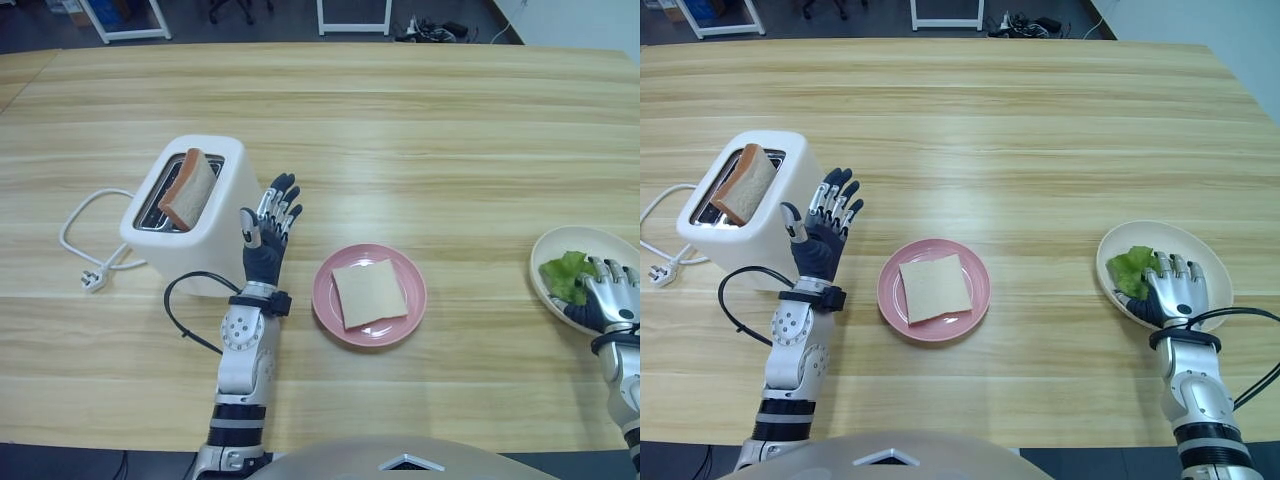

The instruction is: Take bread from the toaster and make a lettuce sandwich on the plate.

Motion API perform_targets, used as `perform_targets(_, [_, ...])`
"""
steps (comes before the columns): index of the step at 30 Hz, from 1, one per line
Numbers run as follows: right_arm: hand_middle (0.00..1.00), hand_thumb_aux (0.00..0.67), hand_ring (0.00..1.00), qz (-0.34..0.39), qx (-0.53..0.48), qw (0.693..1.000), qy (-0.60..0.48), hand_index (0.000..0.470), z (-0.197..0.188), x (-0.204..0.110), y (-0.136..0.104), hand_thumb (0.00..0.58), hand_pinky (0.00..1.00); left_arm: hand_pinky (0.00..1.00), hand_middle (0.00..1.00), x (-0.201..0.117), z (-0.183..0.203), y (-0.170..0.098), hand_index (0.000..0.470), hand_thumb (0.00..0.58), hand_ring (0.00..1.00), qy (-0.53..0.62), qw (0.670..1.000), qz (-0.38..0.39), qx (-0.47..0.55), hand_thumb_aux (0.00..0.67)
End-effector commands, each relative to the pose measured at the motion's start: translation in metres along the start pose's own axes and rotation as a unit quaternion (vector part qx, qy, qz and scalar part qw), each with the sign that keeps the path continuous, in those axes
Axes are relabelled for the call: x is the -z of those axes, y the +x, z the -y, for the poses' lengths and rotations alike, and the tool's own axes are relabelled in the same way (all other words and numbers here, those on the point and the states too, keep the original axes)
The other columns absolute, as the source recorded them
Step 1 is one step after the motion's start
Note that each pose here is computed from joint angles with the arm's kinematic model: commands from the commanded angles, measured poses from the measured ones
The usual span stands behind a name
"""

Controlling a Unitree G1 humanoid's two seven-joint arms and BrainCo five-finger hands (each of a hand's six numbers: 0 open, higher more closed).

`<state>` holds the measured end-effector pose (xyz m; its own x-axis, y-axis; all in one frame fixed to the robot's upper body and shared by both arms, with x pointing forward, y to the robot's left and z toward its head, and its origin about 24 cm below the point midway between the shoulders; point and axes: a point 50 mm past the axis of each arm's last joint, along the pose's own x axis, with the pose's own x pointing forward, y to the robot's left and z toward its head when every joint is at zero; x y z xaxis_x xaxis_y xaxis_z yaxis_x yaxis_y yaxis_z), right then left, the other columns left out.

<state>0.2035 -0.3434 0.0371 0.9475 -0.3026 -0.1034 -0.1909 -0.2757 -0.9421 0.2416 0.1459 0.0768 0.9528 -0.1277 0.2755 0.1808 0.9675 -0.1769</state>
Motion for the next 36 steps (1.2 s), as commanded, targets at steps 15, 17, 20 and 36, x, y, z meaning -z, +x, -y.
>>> perform_targets(15, [0.00,0.670,0.00,0.105,0.295,0.944,0.109,0.470,0.120,-0.063,-0.012,0.580,0.00,0.00,0.00,0.010,0.001,-0.006,0.000,0.000,0.00,0.013,1.000,-0.022,-0.014,0.000])
perform_targets(17, [0.00,0.670,0.00,0.159,0.333,0.919,0.140,0.470,0.142,-0.093,-0.016,0.580,0.00,0.00,0.00,0.011,0.002,-0.006,0.000,0.000,0.00,0.012,1.000,-0.022,-0.014,0.000])
perform_targets(20, [0.00,0.670,0.00,0.236,0.344,0.890,0.182,0.470,0.158,-0.142,-0.019,0.580,0.00,0.00,0.00,0.014,0.005,-0.005,0.000,0.000,0.00,0.009,1.000,-0.024,-0.011,0.000])
perform_targets(36, [0.00,0.670,0.00,0.389,0.184,0.886,0.171,0.470,0.082,-0.237,-0.038,0.580,0.00,0.00,0.00,0.023,0.008,-0.006,0.000,0.000,0.00,0.006,0.999,-0.039,-0.015,0.000])
